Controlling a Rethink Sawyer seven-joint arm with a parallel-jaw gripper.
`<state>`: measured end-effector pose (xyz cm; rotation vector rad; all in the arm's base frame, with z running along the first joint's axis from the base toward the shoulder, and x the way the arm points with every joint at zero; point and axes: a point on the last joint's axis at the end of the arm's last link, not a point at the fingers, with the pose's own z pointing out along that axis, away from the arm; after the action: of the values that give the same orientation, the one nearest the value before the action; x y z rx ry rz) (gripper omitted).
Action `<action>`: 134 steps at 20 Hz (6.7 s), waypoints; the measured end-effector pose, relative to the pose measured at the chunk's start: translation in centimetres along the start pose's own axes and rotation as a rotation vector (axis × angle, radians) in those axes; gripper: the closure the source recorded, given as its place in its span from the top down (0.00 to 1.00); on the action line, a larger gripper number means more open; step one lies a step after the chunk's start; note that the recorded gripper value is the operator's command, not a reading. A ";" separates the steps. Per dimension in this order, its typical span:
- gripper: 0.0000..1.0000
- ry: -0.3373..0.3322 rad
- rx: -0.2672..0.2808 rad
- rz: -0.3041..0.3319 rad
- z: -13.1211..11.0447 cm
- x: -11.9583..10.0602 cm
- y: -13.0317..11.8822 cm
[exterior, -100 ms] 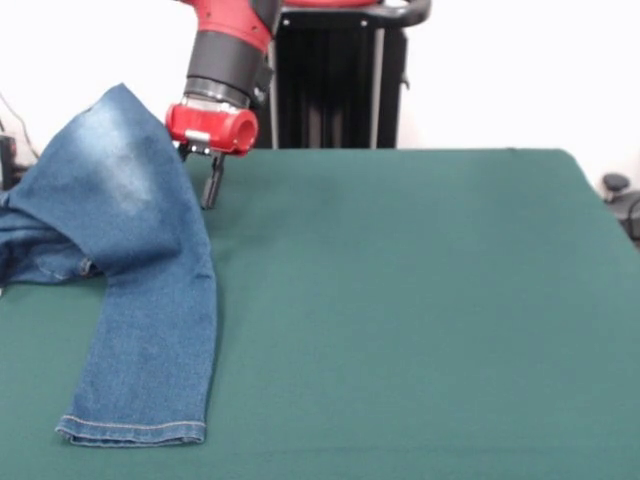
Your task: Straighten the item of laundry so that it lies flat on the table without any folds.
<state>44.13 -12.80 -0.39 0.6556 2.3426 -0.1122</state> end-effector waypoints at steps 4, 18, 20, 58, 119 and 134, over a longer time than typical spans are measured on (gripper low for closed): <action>1.00 -0.006 -0.005 -0.008 -0.2 -0.4 0.0; 1.00 -0.150 -0.061 -0.049 -2.7 -7.4 1.4; 1.00 -0.167 -0.063 -0.049 -3.0 -8.2 1.5; 1.00 -0.111 -0.017 -0.119 -9.4 -11.2 1.2; 1.00 -0.206 -0.154 -0.342 -7.5 -12.3 4.0; 1.00 -0.271 -0.228 -0.586 -8.1 -16.7 3.5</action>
<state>51.54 -14.84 16.86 -0.1623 2.1688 -0.1795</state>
